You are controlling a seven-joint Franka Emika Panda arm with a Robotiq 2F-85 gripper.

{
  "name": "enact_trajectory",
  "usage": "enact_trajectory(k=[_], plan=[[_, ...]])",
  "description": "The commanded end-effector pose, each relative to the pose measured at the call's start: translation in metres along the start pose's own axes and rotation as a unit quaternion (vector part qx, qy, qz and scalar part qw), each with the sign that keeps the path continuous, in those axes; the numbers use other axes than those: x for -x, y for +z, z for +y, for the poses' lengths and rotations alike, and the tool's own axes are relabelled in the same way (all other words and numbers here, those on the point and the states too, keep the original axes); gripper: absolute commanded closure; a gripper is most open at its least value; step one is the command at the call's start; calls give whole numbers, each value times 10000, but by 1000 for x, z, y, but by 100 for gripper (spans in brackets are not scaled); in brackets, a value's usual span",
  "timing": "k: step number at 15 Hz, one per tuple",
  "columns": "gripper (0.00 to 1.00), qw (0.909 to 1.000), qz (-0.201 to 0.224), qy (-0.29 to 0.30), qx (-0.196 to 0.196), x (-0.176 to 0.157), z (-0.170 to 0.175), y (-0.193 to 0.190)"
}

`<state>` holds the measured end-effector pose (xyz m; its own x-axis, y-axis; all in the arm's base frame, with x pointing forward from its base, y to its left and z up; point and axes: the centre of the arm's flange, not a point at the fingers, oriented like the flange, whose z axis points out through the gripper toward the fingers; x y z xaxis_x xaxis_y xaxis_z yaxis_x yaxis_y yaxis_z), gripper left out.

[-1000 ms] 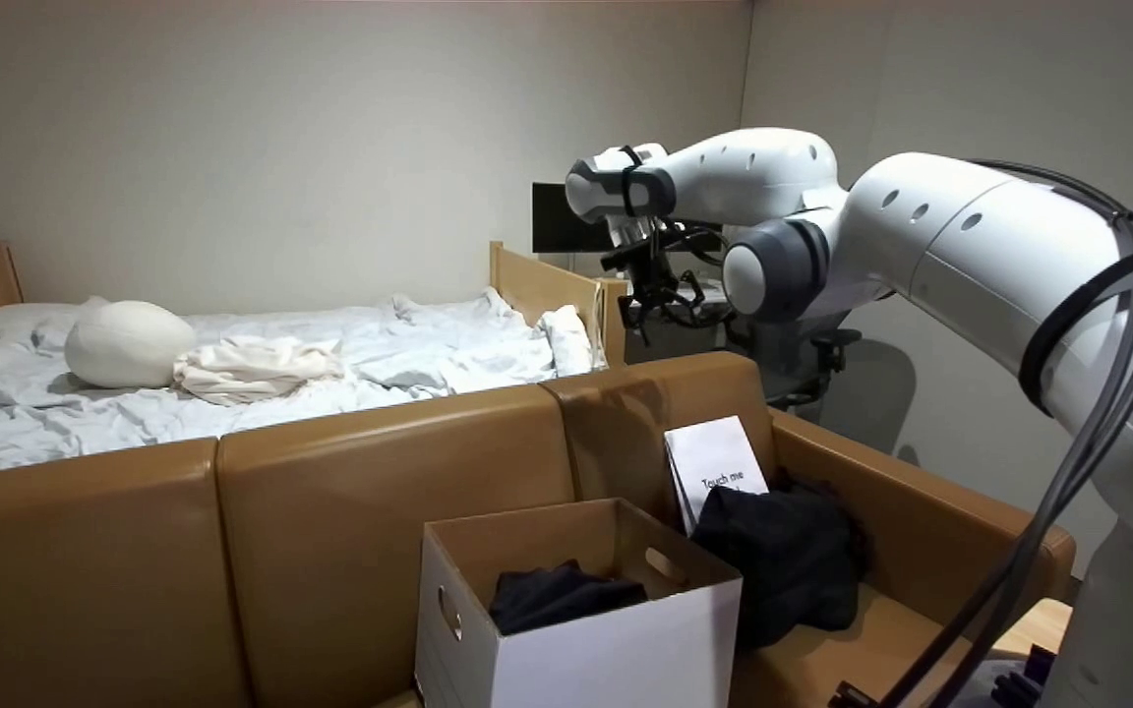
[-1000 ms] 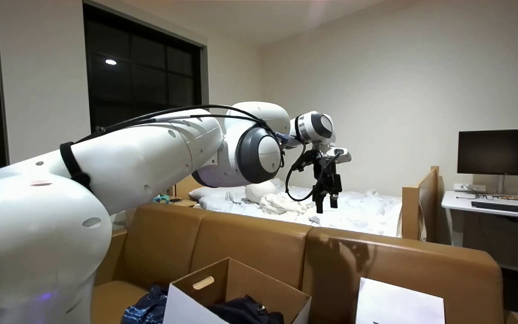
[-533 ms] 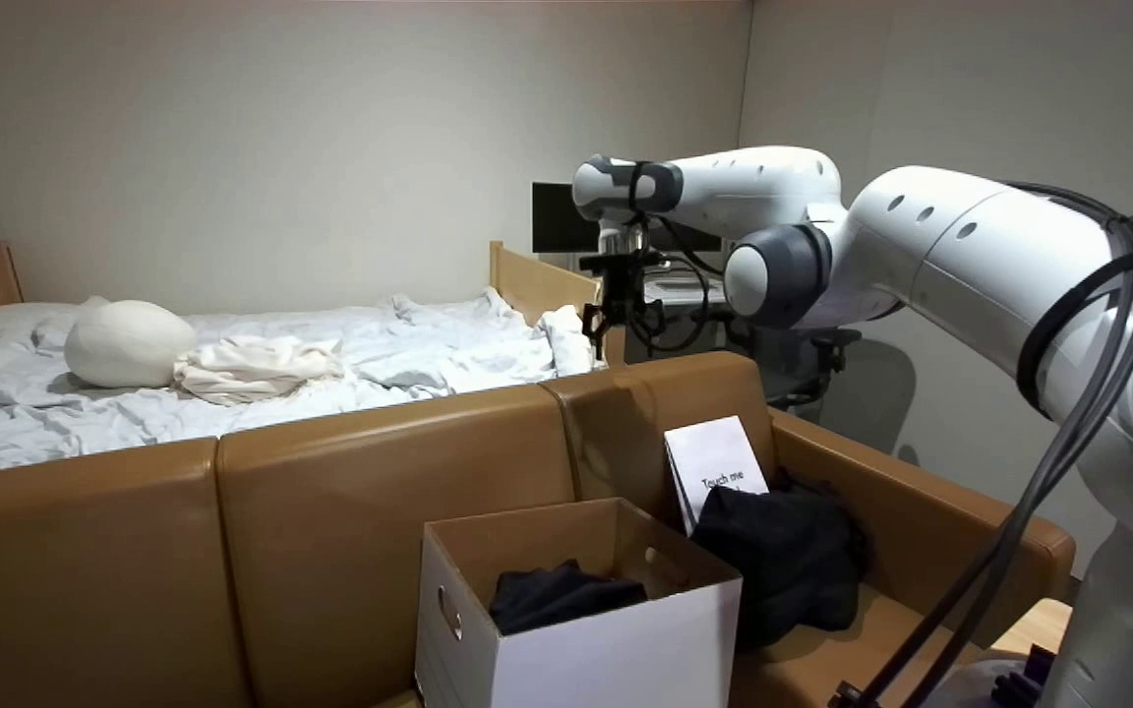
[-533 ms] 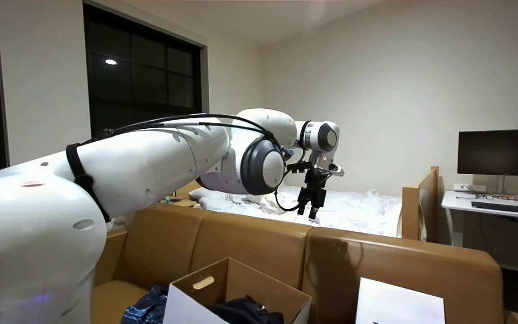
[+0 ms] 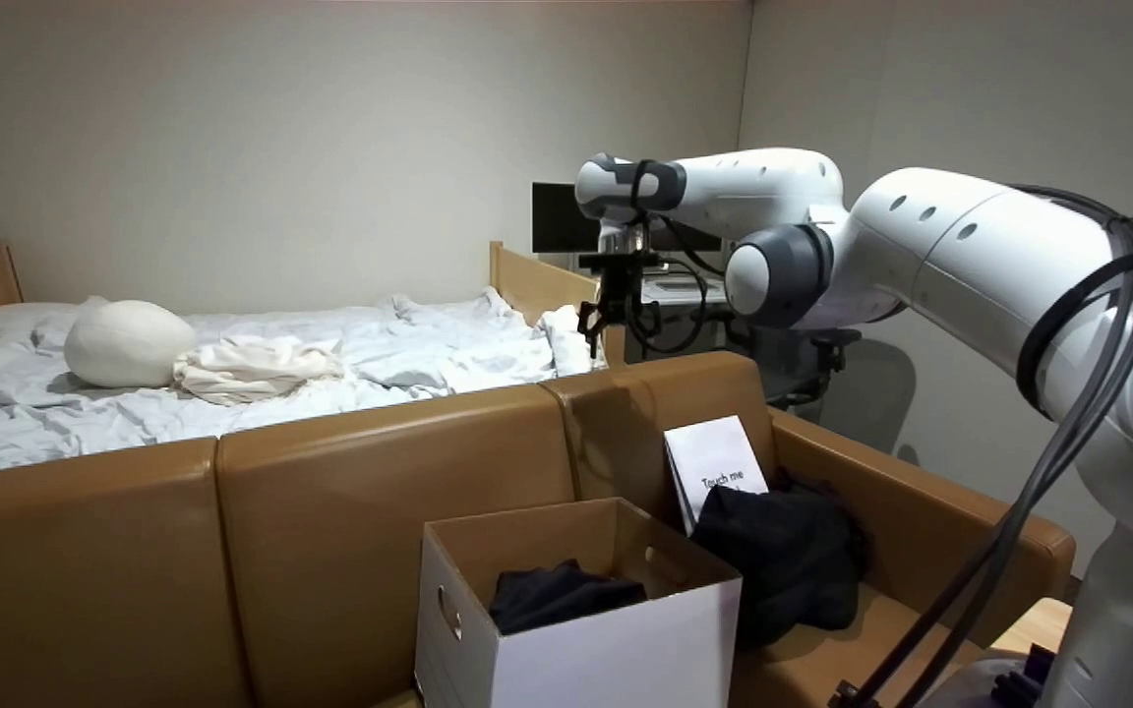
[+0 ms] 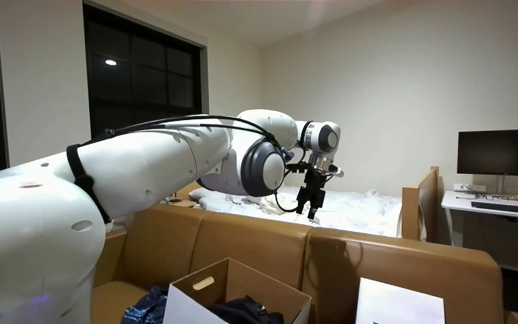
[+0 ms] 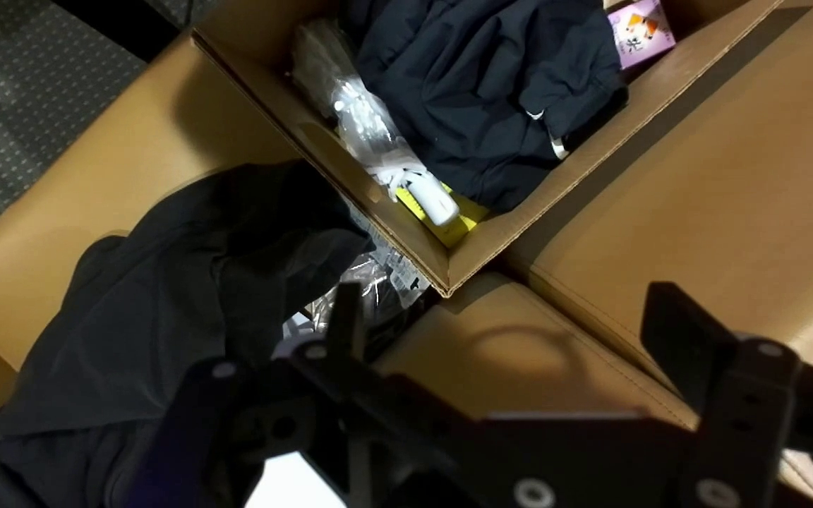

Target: Pick up the cloth and two books from the box and put them on the sofa

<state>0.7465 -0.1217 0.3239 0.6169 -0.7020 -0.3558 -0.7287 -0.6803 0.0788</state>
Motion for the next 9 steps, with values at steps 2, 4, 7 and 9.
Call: enact_trajectory(k=[2,4,7,9], plan=[[0,9942,911,-437,358,37,-27,-13],[0,9962,749,-326,288,23,-34,-11],[0,9927,1026,-486,405,43,-54,-18],[0,9926,1038,-480,411,41,-52,-19]])
